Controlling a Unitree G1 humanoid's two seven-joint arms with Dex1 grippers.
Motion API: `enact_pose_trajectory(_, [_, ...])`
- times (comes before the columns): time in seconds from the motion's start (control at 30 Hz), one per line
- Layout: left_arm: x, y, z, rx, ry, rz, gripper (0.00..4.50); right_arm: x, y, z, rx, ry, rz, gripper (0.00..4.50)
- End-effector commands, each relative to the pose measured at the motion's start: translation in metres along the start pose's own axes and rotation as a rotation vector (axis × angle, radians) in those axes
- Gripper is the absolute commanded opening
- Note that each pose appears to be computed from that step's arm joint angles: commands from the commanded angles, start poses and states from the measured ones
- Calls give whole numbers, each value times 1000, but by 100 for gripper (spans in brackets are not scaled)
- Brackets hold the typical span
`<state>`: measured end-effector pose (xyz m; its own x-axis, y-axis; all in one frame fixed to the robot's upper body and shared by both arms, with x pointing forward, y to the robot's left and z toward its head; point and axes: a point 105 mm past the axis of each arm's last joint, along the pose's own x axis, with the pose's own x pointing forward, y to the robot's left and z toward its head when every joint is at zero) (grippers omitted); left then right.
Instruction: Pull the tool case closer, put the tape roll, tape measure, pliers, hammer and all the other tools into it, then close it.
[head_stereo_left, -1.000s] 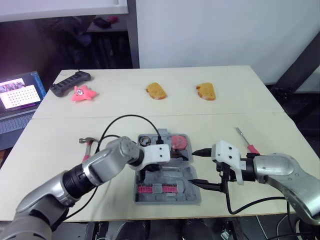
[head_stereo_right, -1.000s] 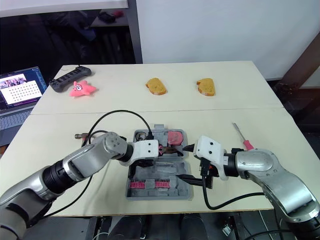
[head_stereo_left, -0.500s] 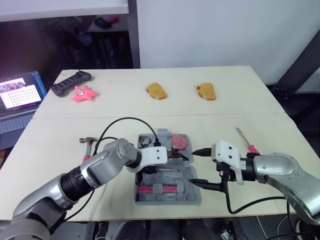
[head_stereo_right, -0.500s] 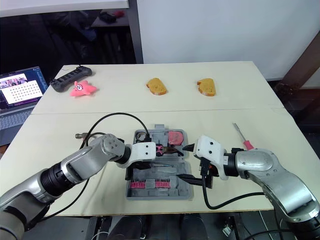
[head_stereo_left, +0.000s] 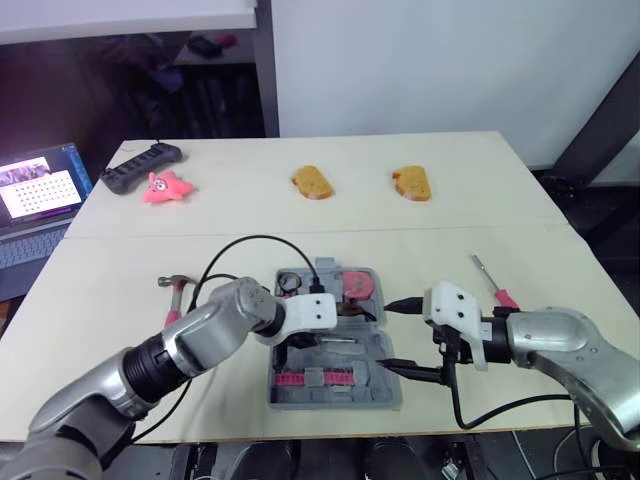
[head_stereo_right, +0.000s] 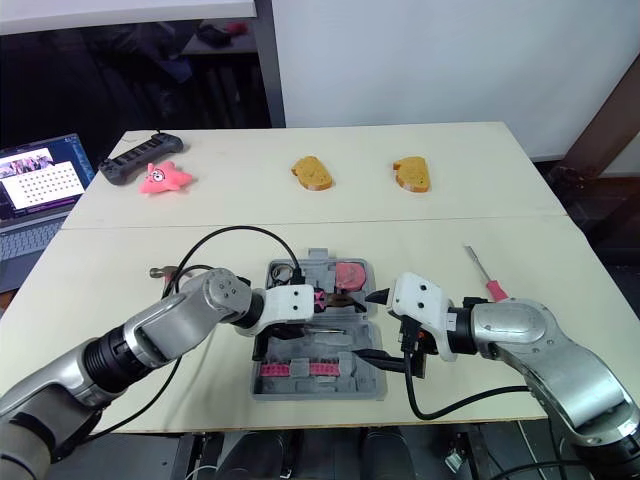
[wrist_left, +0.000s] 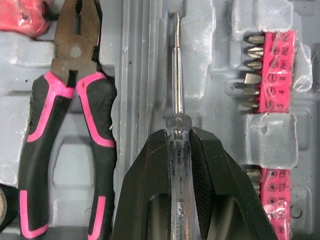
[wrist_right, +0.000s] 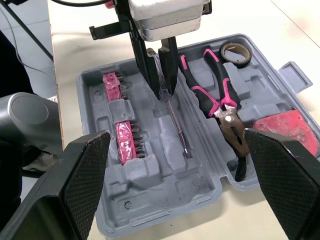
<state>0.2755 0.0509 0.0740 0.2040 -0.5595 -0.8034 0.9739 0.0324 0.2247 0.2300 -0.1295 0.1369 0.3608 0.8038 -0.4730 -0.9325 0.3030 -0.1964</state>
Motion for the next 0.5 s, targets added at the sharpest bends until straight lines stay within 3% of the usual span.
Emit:
enact_pose_trajectory(0.03, [-7, 6, 8, 27, -31, 35, 7, -2, 4, 9, -41, -19, 3, 450])
enact_pose_trajectory(0.23, [-7, 7, 9, 36, -34, 37, 7, -2, 4, 9, -38, -19, 2, 450])
enact_pose_trajectory(0.4, [-8, 8, 9, 47, -34, 43, 256, -2, 4, 11, -37, -28, 1, 450])
enact_pose_trajectory(0.5, [-9, 8, 9, 51, -36, 41, 256, -2, 4, 12, -36, -33, 0, 450])
